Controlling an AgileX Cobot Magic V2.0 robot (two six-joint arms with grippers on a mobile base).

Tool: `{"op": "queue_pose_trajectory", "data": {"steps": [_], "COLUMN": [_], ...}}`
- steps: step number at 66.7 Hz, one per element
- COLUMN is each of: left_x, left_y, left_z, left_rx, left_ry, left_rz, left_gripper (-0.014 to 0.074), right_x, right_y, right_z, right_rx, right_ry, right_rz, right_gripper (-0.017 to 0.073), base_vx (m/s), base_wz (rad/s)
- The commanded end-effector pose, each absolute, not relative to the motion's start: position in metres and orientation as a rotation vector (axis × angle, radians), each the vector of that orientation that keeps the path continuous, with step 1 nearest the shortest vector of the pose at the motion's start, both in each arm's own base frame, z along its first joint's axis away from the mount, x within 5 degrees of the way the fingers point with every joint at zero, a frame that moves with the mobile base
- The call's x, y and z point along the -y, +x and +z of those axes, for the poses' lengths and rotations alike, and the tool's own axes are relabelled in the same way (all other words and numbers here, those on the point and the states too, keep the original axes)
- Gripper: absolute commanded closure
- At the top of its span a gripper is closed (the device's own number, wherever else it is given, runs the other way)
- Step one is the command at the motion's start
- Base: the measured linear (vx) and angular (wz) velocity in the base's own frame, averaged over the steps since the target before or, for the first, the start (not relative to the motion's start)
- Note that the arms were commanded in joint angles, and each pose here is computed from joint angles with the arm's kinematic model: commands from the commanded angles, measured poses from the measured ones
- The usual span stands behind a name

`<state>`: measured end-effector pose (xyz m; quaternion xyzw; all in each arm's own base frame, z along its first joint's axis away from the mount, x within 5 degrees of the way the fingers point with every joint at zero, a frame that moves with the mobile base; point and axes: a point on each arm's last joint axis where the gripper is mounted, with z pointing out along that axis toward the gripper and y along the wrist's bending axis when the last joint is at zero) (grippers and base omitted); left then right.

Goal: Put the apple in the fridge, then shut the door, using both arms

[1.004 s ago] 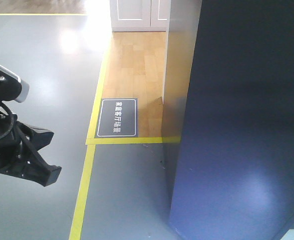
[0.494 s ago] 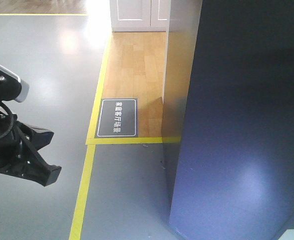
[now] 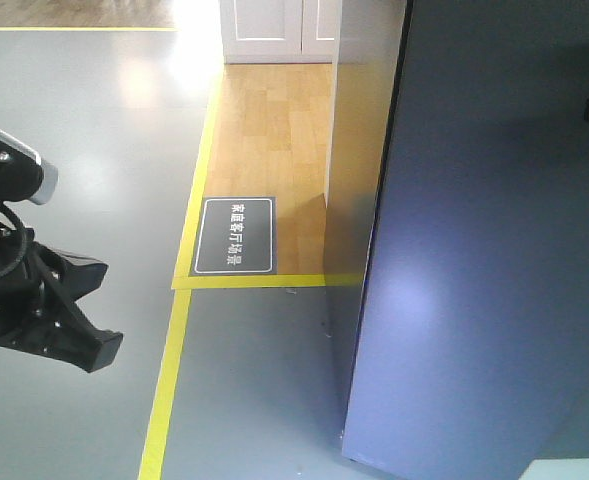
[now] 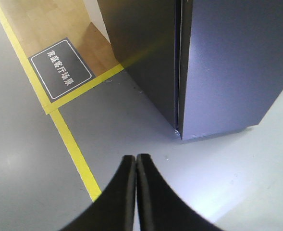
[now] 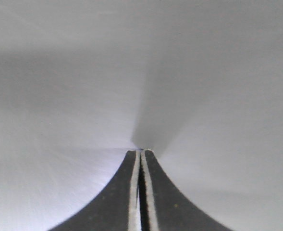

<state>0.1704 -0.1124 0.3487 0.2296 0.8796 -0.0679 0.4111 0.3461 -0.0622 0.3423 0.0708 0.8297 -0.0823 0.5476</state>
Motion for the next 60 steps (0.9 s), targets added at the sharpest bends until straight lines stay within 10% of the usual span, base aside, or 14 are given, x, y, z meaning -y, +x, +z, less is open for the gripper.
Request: {"op": "queue_pose_trajectory", "data": {"steps": [1,30,60], "left_x": [0.113,0.113,0.113], "left_y": [0.171,0.171,0.171], "left_z": [0.364,0.364,0.364], "left_rx": [-2.121,-2.121,-2.122], "left_ry": [0.555,0.555,0.555], "left_rz": [-0.207,-0.207,-0.206], "left_gripper": [0.0600,0.0600,0.0600], "right_x": [0.064,0.076,0.057], "right_y": [0.364,0.424,0.397], "right_z": [0.369,0.362,0.372], "right_rx": [-1.827,-1.841,-2.060], "right_ry": [0.127,0.144,0.068], "right_rz": [-0.196,-0.207,-0.304], "right_gripper": [0.0565,0.0563,0.0562], "base_vx": [0.00,0.00,0.00], "base_wz": [0.00,0.00,0.00]}}
